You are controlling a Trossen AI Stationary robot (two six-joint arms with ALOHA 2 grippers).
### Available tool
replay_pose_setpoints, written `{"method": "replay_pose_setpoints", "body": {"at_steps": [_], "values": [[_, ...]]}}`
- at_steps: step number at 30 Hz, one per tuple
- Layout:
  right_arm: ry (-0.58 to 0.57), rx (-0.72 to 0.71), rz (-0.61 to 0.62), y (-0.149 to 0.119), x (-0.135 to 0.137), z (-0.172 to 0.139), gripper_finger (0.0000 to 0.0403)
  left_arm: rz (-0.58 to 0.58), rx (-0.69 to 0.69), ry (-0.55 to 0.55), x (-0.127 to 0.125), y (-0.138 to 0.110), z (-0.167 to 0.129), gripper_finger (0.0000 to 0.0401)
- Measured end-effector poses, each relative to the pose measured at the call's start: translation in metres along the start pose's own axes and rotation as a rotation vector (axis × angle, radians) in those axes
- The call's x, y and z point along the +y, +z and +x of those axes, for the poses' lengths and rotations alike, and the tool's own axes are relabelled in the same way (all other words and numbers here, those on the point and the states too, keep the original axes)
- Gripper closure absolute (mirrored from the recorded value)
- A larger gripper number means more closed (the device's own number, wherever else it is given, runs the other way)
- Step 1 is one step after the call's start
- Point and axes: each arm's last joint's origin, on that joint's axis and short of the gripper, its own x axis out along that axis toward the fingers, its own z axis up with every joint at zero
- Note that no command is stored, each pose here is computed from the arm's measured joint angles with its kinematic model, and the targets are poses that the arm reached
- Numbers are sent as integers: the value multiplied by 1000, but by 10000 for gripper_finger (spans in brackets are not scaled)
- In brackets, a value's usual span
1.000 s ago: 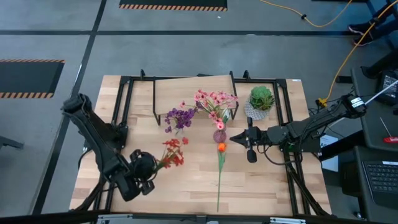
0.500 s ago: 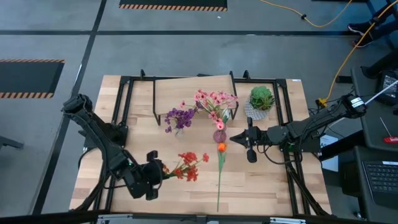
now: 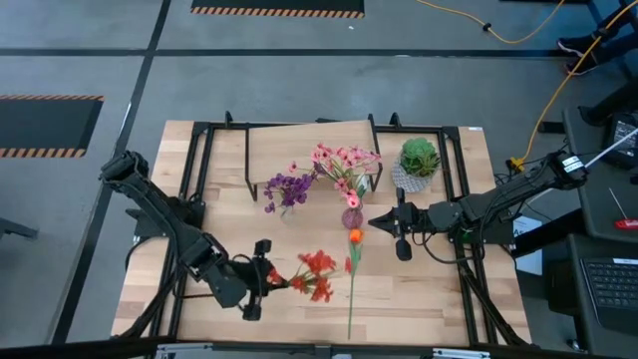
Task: Pick and place flowers into a vace then onto a shelf
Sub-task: Put the red flowers into the transparent vase
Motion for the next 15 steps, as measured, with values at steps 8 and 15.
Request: {"method": "replay_pose_setpoints", "body": {"at_steps": [8,15], "values": [[0,1,0,0,0,0,389,125,-81,29,-1,8,-3,380],[41,64,-20,-10,4,9,389,177,-130,38,8,15,-21,382]]}}
